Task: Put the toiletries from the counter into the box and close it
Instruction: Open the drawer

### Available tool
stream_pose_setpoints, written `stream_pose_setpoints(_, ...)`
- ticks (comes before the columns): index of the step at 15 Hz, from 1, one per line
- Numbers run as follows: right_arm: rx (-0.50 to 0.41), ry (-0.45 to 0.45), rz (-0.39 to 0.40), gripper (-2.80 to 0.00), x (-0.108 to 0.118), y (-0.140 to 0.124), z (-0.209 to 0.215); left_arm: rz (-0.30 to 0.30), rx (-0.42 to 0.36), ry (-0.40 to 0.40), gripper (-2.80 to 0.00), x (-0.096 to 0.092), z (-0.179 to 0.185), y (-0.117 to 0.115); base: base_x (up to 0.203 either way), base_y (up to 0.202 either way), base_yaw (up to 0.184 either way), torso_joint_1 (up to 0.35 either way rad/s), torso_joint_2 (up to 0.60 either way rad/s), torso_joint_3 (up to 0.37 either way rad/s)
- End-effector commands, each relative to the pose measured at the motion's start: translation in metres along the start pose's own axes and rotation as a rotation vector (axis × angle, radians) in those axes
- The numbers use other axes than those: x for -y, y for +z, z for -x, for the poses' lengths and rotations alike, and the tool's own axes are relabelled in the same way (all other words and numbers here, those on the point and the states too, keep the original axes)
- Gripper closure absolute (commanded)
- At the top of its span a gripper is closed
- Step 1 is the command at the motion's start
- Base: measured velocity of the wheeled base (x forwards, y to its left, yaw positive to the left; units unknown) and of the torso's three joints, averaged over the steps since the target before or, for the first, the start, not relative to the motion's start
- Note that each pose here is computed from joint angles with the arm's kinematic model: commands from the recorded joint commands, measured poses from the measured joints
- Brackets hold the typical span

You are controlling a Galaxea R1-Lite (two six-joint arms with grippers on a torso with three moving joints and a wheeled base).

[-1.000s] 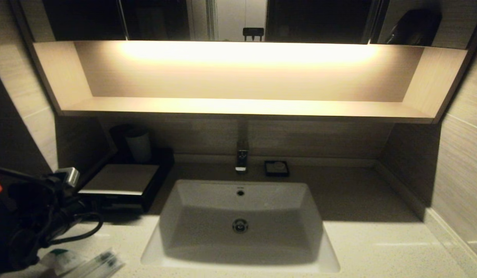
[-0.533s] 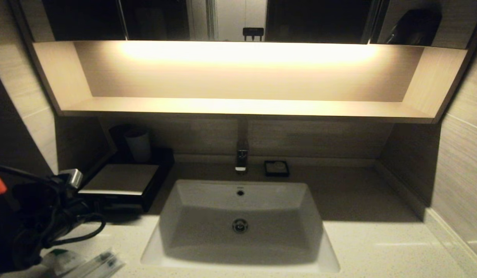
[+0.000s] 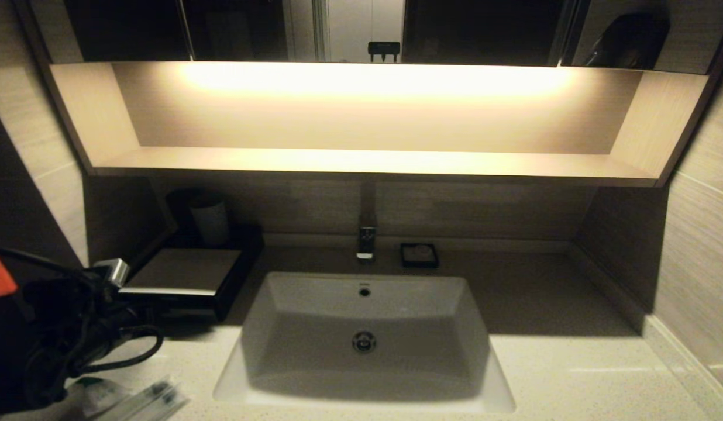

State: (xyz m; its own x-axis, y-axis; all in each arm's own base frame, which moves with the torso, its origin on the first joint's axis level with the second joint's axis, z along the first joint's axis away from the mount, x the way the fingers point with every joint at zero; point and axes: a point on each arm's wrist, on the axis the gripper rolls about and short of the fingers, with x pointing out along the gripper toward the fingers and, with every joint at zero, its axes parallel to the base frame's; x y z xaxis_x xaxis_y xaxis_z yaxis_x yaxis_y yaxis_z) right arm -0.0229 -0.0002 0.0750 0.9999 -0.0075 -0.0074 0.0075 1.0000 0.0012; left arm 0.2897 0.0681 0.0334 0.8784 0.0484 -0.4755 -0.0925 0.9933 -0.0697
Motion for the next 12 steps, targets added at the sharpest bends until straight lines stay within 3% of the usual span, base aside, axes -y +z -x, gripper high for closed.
stream_pose_setpoints(1, 0.0, 0.0, 0.0, 0.0, 0.0, -0.0001, 0.0, 0.0, 0.006, -0.003, 0.0, -0.0006, -0.0005, 0.0002, 0.0, 0.0, 0.0, 0.0, 0.0, 0.0)
stream_pose_setpoints(12, 0.0, 0.0, 0.0, 0.0, 0.0, -0.0001, 0.0, 0.003, 0.013, -0.001, 0.0, -0.0039, -0.0064, 0.0012, 0.0, 0.0, 0.0, 0.0, 0.0, 0.0)
